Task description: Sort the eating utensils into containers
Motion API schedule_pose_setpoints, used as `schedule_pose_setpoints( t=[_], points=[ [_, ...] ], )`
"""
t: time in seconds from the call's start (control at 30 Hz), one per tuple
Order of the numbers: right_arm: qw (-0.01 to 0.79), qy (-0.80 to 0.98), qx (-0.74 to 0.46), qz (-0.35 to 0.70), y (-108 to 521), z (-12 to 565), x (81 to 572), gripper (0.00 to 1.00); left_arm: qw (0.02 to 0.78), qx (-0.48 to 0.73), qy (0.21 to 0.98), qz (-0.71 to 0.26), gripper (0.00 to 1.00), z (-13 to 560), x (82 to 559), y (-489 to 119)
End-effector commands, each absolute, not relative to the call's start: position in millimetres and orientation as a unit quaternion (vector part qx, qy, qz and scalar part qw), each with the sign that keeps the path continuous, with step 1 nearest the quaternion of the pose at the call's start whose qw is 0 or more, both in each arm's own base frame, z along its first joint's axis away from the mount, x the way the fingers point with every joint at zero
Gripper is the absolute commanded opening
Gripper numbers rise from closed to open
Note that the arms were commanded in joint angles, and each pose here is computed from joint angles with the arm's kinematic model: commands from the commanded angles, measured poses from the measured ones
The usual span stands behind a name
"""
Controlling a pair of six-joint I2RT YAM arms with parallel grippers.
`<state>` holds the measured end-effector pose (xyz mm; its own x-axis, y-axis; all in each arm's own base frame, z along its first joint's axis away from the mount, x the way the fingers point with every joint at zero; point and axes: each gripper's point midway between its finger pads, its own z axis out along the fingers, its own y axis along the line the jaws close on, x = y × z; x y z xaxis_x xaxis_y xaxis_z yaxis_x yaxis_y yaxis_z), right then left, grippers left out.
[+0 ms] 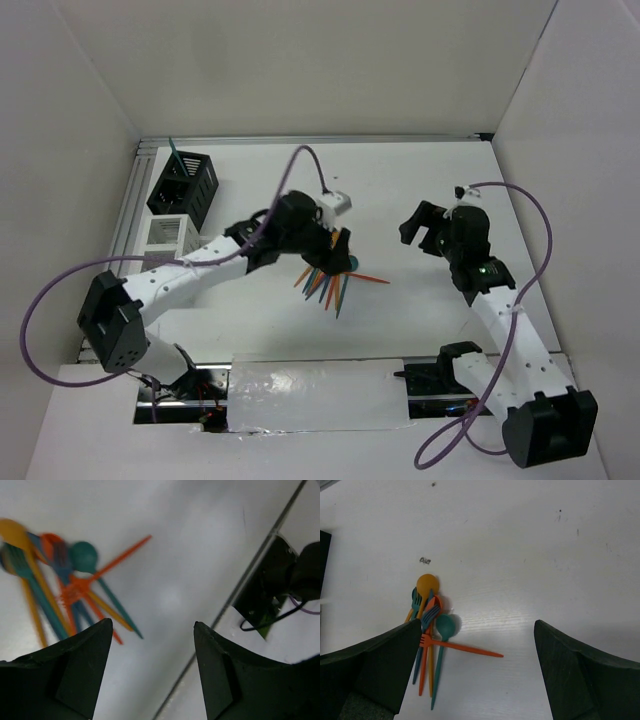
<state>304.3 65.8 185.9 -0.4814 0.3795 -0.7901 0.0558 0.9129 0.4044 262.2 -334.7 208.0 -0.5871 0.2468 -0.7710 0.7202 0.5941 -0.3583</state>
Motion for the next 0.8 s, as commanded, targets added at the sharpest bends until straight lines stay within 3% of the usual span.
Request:
schedule_pose_setpoints(
  t=[0.0,0.07,0.4,0.77],
  points=[
    [0.468,0.858,0.16,0.139,54.1,173.0,280.8,1.0,0.295,0.233,0.869,-0.323,0.78,187.1,224.4,-363.5],
    [0.468,0.856,0.174,0.135,50.1,175.7,270.6,1.0,0.27,0.22,0.891,-0.292,0.75,170.7,203.4,-377.3],
    [0.505,0.829,0.182,0.155,46.7,209.9,245.7,1.0,0.189,0.123,0.969,-0.104,0.58,72.3,216.3,-386.0],
    [0.517,0.822,0.171,0.167,50.1,218.0,241.3,1.0,0.219,0.13,0.964,-0.082,0.58,49.8,239.4,-381.2]
  ],
)
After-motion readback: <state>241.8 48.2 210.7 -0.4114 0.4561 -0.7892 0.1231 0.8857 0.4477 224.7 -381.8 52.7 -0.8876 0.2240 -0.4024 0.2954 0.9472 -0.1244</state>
